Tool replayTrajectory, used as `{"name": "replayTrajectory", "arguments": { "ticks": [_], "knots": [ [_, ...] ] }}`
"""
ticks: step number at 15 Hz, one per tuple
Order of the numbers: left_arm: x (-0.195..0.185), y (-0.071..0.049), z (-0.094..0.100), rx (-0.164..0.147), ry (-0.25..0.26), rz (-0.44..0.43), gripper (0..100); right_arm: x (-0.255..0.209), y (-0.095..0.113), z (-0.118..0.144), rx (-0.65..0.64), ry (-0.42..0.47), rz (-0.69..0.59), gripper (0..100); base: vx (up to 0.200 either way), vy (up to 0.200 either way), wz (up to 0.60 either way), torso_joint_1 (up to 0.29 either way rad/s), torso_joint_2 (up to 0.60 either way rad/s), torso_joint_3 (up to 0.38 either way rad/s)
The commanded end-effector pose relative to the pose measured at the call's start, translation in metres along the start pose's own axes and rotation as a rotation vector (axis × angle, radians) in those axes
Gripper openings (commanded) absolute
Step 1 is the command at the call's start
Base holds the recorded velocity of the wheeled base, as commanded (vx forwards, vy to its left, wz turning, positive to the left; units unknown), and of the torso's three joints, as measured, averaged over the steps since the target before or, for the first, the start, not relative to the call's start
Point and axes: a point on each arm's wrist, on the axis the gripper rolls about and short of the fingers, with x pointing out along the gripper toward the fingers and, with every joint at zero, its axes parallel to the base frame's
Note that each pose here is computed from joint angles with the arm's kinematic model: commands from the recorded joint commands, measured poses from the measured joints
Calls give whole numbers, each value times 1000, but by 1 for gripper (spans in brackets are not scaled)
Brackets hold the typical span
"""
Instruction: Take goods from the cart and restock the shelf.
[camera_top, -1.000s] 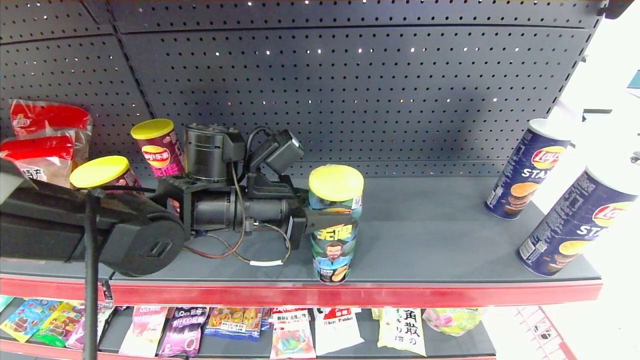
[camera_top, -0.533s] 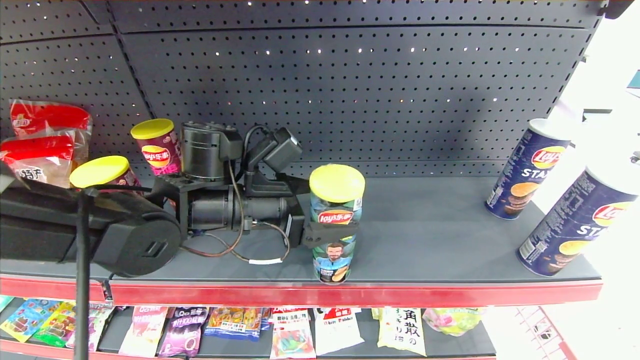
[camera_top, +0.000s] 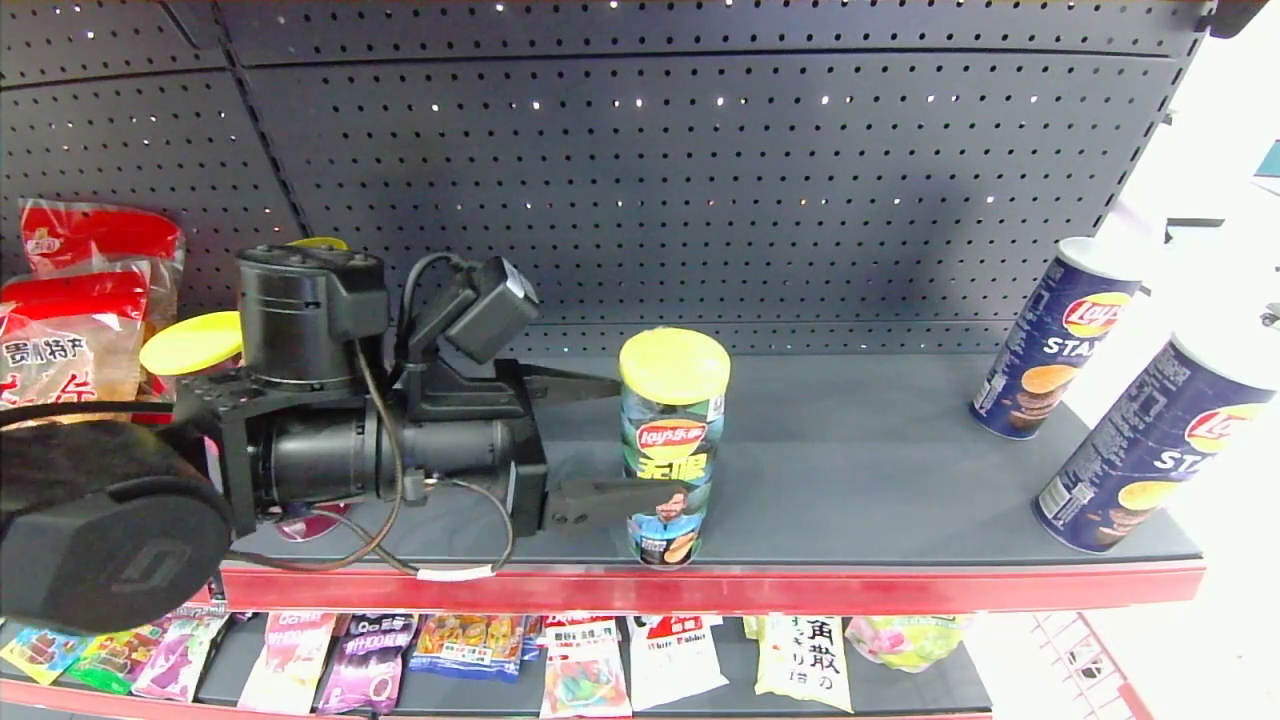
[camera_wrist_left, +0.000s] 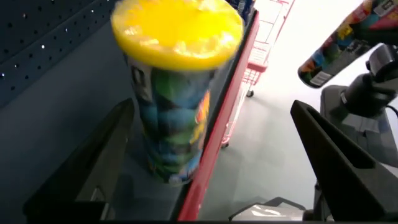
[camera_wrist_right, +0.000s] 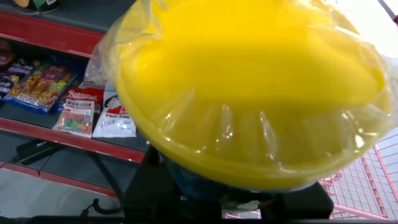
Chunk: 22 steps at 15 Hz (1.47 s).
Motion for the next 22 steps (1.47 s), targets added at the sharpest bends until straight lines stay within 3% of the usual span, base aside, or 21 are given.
{"name": "replayTrajectory", "arguments": {
  "ticks": [1,3,5,9,11,13,15,18,22],
  "knots": [
    [-30,-17,-2,4,-10,25,100,1,-1,2,-1,13,11,0,0,0,0,0,0,0],
    [-52,-27,-7,1,-10,86,100,3,-3,16,0,27,26,0,0,0,0,0,0,0],
    [-74,-36,-8,12,-23,177,100,11,-9,49,7,62,81,0,0,0,0,0,0,0],
    [-117,-72,-17,4,-71,274,100,58,-23,125,16,135,279,0,0,0,0,0,0,0],
    [-141,-96,-28,-21,-47,344,100,98,-23,155,-49,171,402,0,0,0,0,0,0,0],
    [-153,-110,-38,-34,-22,384,100,130,-14,172,-63,172,487,0,0,0,0,0,0,0],
    [-168,-127,-51,-38,-5,431,100,194,-2,187,-69,94,517,0,0,0,0,0,0,0],
    [-177,-135,-56,-40,3,481,100,241,18,198,-51,100,576,0,0,0,0,0,0,0],
    [-179,-136,-57,-38,9,521,100,309,31,215,-51,86,571,0,0,0,0,0,0,0]
  ]
}}
